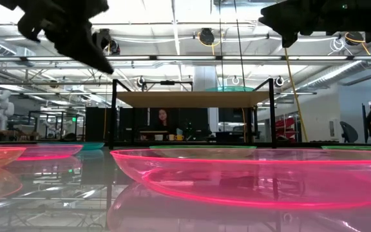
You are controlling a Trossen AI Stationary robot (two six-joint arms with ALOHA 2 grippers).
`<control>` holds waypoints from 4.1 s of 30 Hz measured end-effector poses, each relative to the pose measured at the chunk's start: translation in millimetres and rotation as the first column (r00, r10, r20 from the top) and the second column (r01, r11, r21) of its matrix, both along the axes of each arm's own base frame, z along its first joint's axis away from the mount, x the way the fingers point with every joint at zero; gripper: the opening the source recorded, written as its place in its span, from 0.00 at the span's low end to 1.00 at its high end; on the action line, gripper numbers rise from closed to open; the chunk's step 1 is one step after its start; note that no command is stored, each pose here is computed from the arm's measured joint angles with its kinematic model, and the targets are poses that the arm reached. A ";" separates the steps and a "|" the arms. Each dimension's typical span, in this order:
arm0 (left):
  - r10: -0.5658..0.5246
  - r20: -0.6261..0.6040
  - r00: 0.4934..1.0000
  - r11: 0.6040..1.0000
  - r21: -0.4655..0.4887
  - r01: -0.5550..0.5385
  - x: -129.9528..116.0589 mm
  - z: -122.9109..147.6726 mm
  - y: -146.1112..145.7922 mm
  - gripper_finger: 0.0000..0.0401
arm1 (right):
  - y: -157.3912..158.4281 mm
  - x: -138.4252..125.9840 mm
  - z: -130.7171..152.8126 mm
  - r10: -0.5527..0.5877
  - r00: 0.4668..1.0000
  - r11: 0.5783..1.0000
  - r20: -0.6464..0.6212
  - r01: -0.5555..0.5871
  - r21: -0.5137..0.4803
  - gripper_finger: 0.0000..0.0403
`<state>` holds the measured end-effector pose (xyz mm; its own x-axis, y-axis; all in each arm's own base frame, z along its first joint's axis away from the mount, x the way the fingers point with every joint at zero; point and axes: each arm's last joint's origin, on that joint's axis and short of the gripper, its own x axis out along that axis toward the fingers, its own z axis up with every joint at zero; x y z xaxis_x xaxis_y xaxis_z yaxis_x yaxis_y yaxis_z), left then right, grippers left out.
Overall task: Place and stack plates onto a shelf
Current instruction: Stack the blue plate on the blue plate on the shelf
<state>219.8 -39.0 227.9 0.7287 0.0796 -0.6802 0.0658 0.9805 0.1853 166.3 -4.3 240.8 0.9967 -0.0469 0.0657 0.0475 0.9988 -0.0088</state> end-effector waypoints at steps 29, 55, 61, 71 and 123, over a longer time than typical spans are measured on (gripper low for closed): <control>0.547 -0.358 0.757 0.830 0.109 -0.548 -40.3 -65.2 80.7 0.32 | 0.0 0.1 -1.0 0.000 1.000 1.000 -0.010 0.000 0.007 0.26; 0.631 -0.433 0.644 0.771 0.260 -0.581 -24.3 -107.2 101.4 0.32 | 0.0 0.1 -1.7 0.000 1.000 1.000 -0.017 0.000 0.007 0.26; 0.634 -0.434 0.640 0.767 0.249 -0.591 -24.4 -107.9 100.6 0.23 | 0.0 0.1 -1.6 0.000 1.000 1.000 -0.016 0.000 0.011 0.26; 0.654 -0.420 0.629 0.746 0.223 -0.627 -23.4 -103.3 97.5 0.01 | 0.0 0.1 -1.6 0.000 1.000 1.000 -0.016 0.000 0.010 0.26; -0.188 0.283 0.940 0.891 0.453 0.042 110.5 115.2 70.4 0.00 | 11.1 -17.7 30.7 0.220 0.937 0.976 0.273 -0.213 -0.055 0.26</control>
